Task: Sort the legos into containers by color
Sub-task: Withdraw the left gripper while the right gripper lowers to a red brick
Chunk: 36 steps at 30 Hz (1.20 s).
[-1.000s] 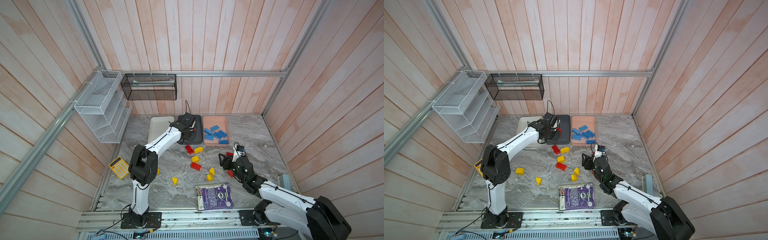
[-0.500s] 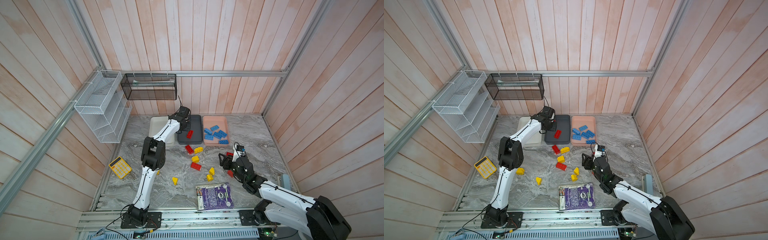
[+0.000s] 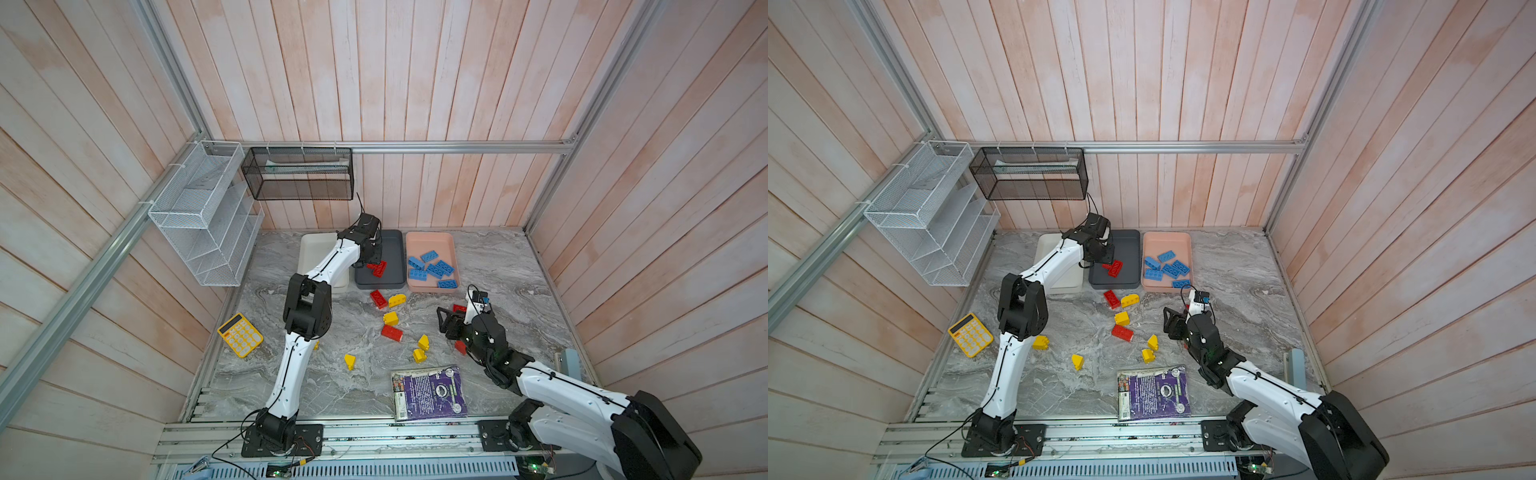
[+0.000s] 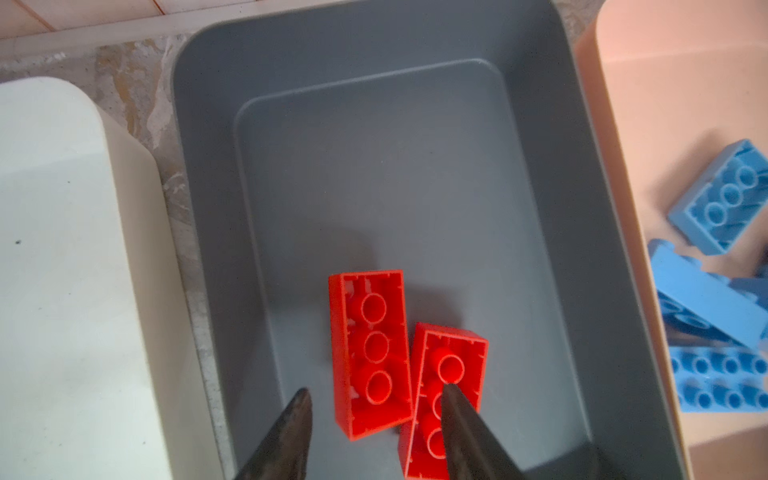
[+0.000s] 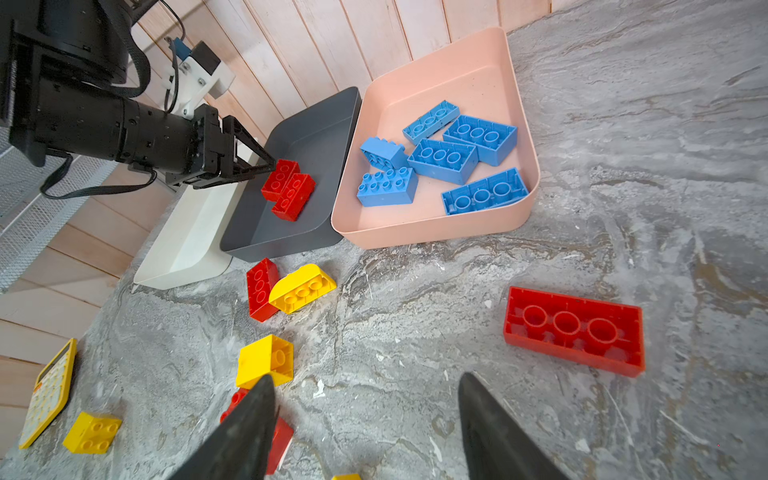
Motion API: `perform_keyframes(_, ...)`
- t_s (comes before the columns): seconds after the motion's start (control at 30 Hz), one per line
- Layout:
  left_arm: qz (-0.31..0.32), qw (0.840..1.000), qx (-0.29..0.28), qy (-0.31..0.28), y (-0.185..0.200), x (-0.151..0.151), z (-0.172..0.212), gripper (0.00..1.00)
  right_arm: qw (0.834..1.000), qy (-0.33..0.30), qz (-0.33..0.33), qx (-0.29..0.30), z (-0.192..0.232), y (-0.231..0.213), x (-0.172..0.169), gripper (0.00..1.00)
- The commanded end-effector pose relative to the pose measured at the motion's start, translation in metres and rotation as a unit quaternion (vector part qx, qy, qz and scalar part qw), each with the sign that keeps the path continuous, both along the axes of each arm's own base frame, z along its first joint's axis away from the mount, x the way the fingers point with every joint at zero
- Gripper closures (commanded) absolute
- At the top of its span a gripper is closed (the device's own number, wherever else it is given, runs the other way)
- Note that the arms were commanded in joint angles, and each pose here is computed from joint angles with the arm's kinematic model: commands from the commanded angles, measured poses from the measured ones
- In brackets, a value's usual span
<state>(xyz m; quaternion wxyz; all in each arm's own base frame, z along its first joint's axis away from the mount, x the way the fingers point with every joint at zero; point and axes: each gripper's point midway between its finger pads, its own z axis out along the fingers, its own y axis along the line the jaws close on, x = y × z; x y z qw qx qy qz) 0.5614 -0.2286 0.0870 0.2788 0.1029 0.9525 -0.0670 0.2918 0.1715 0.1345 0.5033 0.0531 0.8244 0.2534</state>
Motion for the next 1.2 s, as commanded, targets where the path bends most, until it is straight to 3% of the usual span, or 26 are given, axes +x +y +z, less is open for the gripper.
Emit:
perform_keyframes(0.0,-0.006,0.999,-0.024,-0.028,-0.003,-0.005,0.045,0.42,1.000,-0.014,0.014,-0.001,0.010,0.007,0.003,0.29)
perform_keyframes(0.33,-0.030,0.993,-0.058,-0.098,-0.005,-0.048,0.138,0.35,0.997,-0.033,0.054,-0.036,0.036,0.021,0.006,0.27)
perform_keyframes(0.57,-0.029,0.983,-0.116,-0.138,0.007,-0.101,0.188,0.35,0.990,0.004,0.127,-0.061,0.043,0.051,-0.002,0.27)
perform_keyframes(0.8,-0.028,0.969,-0.175,-0.171,0.024,-0.160,0.220,0.34,0.971,0.051,0.203,-0.118,0.027,0.089,-0.018,0.27)
perform_keyframes(1.17,0.008,0.952,-0.175,-0.251,0.076,-0.230,0.243,0.34,0.935,0.096,0.265,-0.215,-0.020,0.134,-0.038,0.28)
